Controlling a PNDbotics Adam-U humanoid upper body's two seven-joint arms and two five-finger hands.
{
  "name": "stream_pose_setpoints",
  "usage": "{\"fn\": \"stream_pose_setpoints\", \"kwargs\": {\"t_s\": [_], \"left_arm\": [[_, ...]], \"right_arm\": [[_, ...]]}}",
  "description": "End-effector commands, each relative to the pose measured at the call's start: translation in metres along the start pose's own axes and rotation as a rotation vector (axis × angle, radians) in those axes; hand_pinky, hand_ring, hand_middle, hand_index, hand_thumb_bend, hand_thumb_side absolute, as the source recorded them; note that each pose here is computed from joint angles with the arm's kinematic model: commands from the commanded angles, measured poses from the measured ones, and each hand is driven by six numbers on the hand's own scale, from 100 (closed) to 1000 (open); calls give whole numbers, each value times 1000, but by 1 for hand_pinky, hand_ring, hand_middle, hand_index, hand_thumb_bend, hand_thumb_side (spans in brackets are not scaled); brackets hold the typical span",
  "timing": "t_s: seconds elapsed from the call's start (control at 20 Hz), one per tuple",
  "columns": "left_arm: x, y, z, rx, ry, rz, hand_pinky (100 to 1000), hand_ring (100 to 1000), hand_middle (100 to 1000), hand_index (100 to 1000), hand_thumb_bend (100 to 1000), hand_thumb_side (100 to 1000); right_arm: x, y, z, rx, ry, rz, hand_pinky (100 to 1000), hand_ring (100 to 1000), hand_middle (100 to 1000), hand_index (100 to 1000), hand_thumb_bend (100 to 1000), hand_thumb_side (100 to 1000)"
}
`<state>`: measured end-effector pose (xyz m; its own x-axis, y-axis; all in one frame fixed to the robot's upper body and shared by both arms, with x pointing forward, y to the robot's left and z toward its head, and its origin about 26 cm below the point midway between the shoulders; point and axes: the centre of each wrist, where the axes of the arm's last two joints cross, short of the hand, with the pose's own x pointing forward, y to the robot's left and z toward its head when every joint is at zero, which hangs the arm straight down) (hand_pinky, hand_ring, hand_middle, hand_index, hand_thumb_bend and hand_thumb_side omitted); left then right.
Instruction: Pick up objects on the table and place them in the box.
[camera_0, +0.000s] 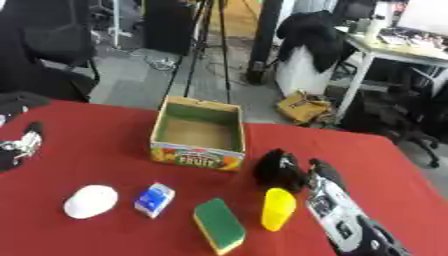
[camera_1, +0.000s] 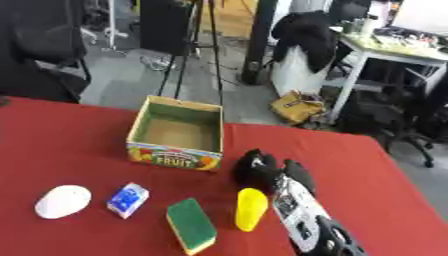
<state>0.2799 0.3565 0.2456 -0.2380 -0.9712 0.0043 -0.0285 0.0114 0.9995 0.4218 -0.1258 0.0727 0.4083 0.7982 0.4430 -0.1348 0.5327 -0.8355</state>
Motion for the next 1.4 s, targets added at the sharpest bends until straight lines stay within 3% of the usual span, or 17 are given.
{"fn": "stream_pose_setpoints", "kwargs": {"t_s": [0.05, 0.6, 1.4], "left_arm": [[2, 13, 1, 15, -12, -35, 982, 994, 937, 1000, 100, 1000], [5, 12, -1, -2, -38, -27, 982, 994, 936, 1000, 100, 996], [7, 11, -3, -11, -57, -20, 981, 994, 937, 1000, 100, 992]], "right_arm": [[5, -10, 0, -24, -9, -31, 872, 1000, 918, 1000, 451, 1000], [5, -2, -4, -12, 41, -66, 874, 1000, 919, 1000, 453, 1000], [-5, 6, -18, -76, 109, -30, 859, 979, 893, 971, 449, 1000]]}}
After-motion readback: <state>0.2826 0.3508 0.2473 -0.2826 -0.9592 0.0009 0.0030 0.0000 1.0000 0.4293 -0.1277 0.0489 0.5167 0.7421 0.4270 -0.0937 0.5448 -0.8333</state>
